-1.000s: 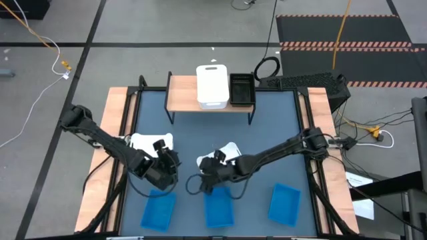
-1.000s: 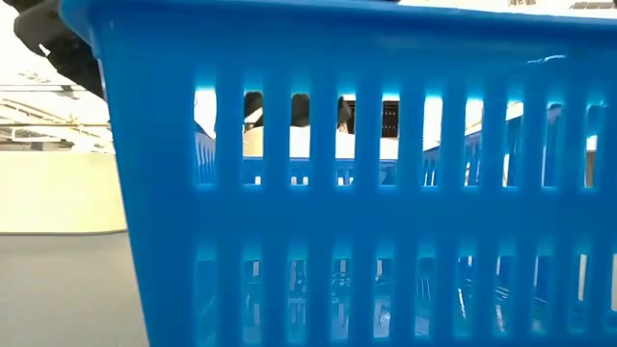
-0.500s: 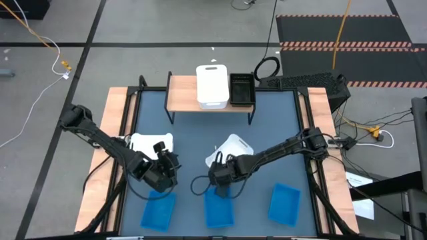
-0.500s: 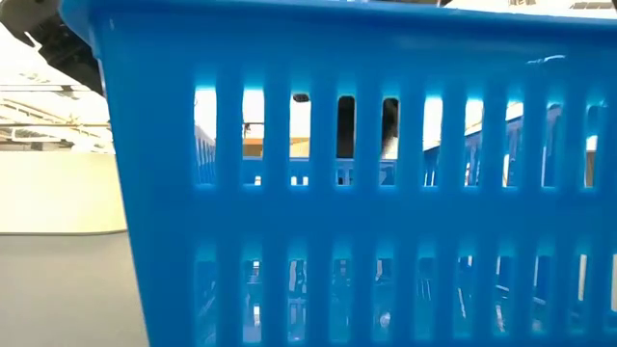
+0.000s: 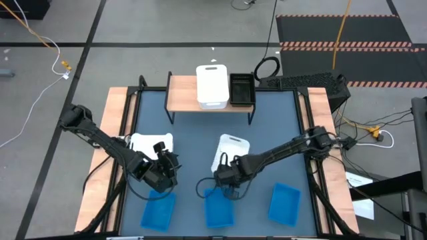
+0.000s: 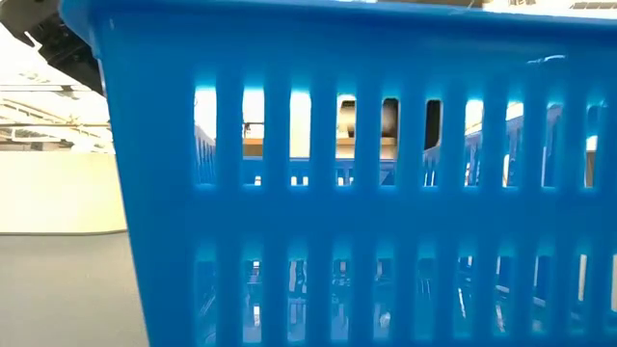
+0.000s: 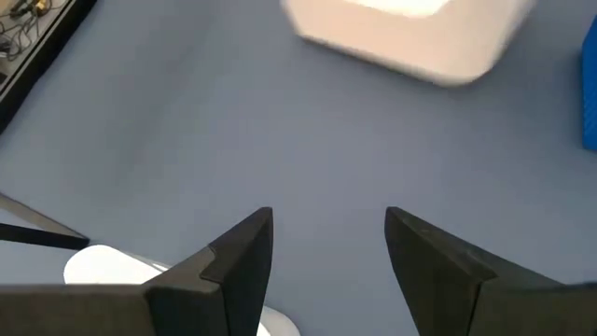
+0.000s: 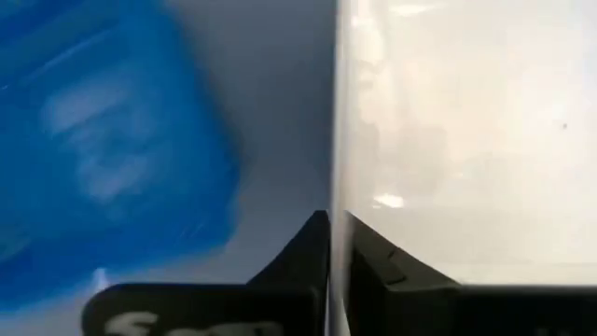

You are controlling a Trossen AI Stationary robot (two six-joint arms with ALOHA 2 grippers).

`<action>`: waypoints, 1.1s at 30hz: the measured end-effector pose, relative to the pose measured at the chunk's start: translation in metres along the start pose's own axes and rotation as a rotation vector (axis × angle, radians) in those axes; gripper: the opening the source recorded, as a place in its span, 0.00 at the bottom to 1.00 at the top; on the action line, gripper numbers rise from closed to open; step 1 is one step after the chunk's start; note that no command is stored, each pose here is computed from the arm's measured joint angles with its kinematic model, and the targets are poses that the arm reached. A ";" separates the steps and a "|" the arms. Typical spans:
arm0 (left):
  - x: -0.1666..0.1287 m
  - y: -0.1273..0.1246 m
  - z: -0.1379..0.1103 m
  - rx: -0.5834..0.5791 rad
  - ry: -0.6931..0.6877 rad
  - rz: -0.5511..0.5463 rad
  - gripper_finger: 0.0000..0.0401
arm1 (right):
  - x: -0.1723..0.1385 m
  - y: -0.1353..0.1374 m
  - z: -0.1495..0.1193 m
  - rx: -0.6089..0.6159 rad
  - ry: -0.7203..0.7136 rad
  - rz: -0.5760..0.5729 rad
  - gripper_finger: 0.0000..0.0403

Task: Stack baskets on shelf by color
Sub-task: Stack the white bin on the white bin on the shelf

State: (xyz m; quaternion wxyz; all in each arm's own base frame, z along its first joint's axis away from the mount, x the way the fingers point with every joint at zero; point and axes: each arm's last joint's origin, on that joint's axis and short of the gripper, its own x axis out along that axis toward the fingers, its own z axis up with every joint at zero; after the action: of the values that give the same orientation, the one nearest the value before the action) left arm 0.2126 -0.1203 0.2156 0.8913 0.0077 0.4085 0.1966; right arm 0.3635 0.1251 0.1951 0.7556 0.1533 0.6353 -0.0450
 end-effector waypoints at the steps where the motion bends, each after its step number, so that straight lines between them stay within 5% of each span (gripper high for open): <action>1: 0.000 0.000 0.000 0.000 0.000 0.000 0.52 | -0.009 0.003 -0.004 -0.011 -0.002 0.024 0.02; 9: 0.000 0.000 0.001 0.010 -0.006 0.003 0.52 | -0.109 0.013 -0.036 -0.284 -0.225 0.175 0.01; 18: 0.007 0.000 0.015 0.003 -0.074 -0.024 0.52 | -0.212 -0.027 -0.029 -0.587 -0.819 0.184 0.00; 24: 0.011 0.002 0.024 0.025 -0.123 -0.035 0.52 | -0.245 -0.069 0.001 -0.573 -0.815 0.030 0.00; 33: 0.016 0.008 0.030 -0.027 -0.130 -0.019 0.52 | -0.250 -0.132 0.060 -0.612 -0.711 -0.424 0.00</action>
State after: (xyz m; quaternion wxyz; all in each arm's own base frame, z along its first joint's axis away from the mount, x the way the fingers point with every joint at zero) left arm 0.2414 -0.1030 0.2256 0.9177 0.0047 0.3473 0.1927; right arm 0.3382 -0.0496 0.4244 0.9093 -0.2321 0.3403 -0.0585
